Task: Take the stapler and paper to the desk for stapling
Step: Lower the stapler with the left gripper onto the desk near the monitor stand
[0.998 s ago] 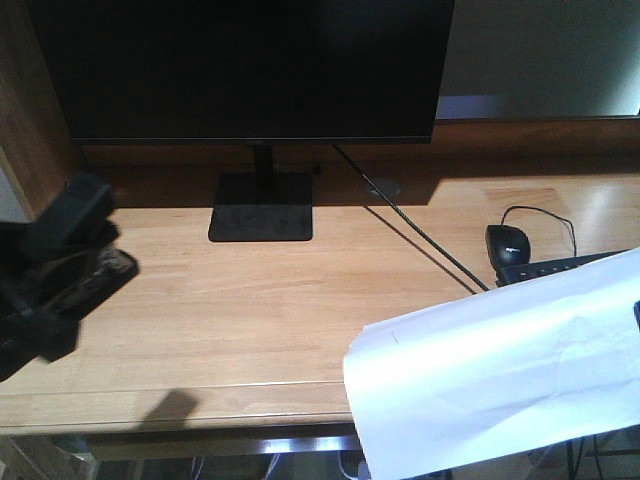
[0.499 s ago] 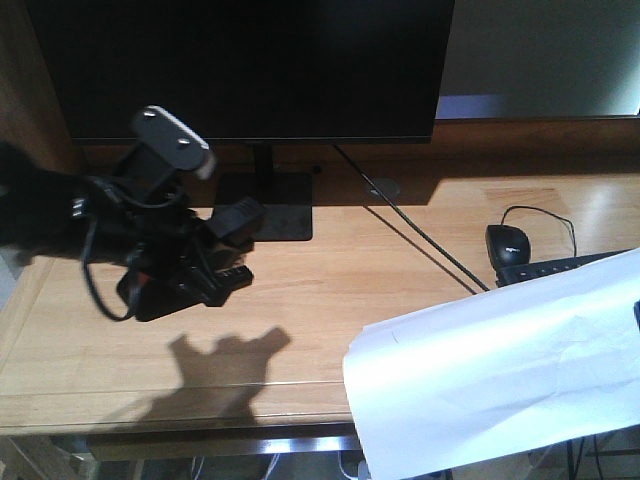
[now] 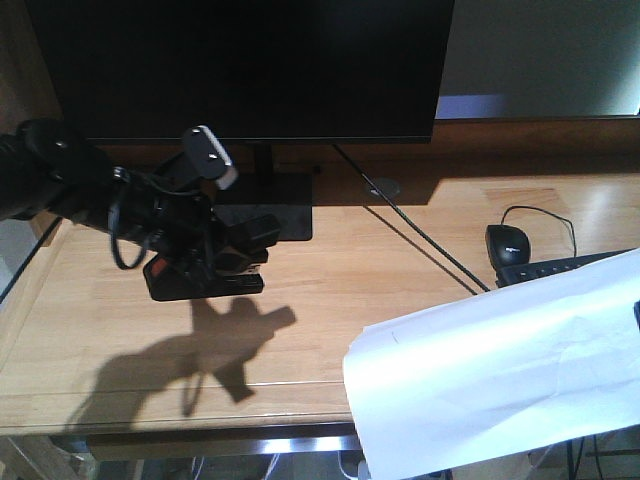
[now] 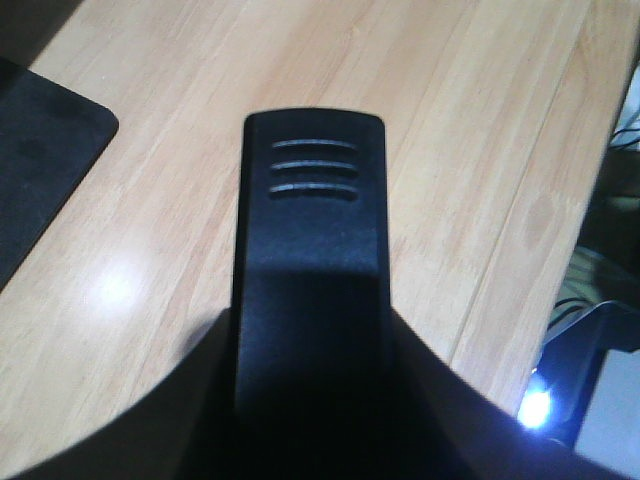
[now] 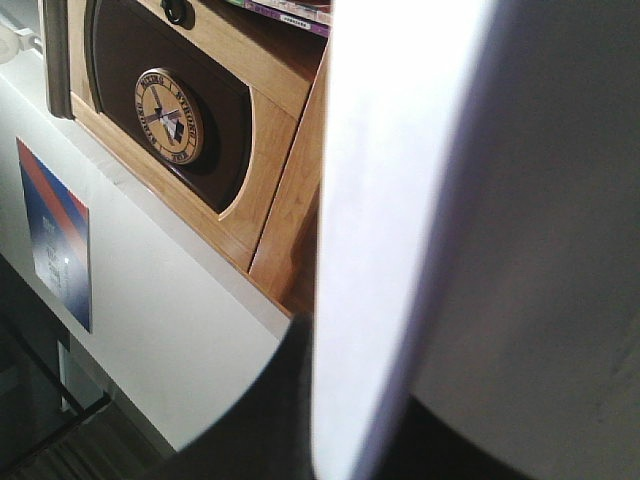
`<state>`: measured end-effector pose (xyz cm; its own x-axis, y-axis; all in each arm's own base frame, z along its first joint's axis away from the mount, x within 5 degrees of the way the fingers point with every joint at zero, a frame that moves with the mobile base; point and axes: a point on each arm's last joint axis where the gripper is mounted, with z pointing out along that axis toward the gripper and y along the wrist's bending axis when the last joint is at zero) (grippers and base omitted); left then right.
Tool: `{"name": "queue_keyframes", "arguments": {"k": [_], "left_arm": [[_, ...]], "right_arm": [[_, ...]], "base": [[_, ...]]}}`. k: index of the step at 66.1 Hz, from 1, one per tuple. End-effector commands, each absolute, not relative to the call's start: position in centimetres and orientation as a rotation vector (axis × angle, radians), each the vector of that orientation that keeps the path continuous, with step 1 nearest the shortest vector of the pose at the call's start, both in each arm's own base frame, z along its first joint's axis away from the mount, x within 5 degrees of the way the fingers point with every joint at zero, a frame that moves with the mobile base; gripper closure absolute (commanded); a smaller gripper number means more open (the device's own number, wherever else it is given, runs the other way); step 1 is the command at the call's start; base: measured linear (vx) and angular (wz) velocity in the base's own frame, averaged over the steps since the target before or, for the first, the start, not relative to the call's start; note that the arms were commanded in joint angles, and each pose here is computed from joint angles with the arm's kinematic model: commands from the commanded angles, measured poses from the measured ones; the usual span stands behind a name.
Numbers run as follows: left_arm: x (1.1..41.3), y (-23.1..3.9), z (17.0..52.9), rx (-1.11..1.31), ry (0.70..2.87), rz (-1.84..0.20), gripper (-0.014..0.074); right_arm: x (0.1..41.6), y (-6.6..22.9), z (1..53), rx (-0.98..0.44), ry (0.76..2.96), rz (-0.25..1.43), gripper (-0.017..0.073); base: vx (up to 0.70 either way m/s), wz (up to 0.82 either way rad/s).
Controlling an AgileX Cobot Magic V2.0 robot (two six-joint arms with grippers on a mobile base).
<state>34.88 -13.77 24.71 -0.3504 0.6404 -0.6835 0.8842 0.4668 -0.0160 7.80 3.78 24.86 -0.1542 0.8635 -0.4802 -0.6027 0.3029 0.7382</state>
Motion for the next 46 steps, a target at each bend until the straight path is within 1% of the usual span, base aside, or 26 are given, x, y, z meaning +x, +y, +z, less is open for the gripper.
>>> {"name": "queue_keyframes", "arguments": {"k": [1,4,16,23,33,46], "left_arm": [[35.4,-12.3,27.5,1.227,1.936,-0.620,0.0601],[35.7,-11.6,27.2,1.246,1.899,-0.659,0.0601],[37.4,-8.1,25.5,1.206,1.836,-0.707,0.0601],[38.2,-6.8,24.1,1.233,1.765,-0.729,0.0601],[39.2,-6.4,22.0,1.301,1.669,-0.778,0.0601],[41.0,-6.5,19.9,1.310,1.659,-0.848,0.0601]], "right_arm": [[7.6,3.7,25.2,0.283,1.078,1.340,0.0564],[7.6,3.7,25.2,0.283,1.078,1.340,0.0564],[7.6,3.7,25.2,0.283,1.078,1.340,0.0564],[7.6,3.7,25.2,0.283,1.078,1.340,0.0564],[7.6,3.7,25.2,0.283,1.078,1.340,0.0564],[7.6,3.7,25.2,0.283,1.078,1.340,0.0564]], "base": [[0.00,0.00],[0.00,0.00],[0.00,0.00],[0.00,0.00],[0.00,0.00],[0.00,0.00]]}}
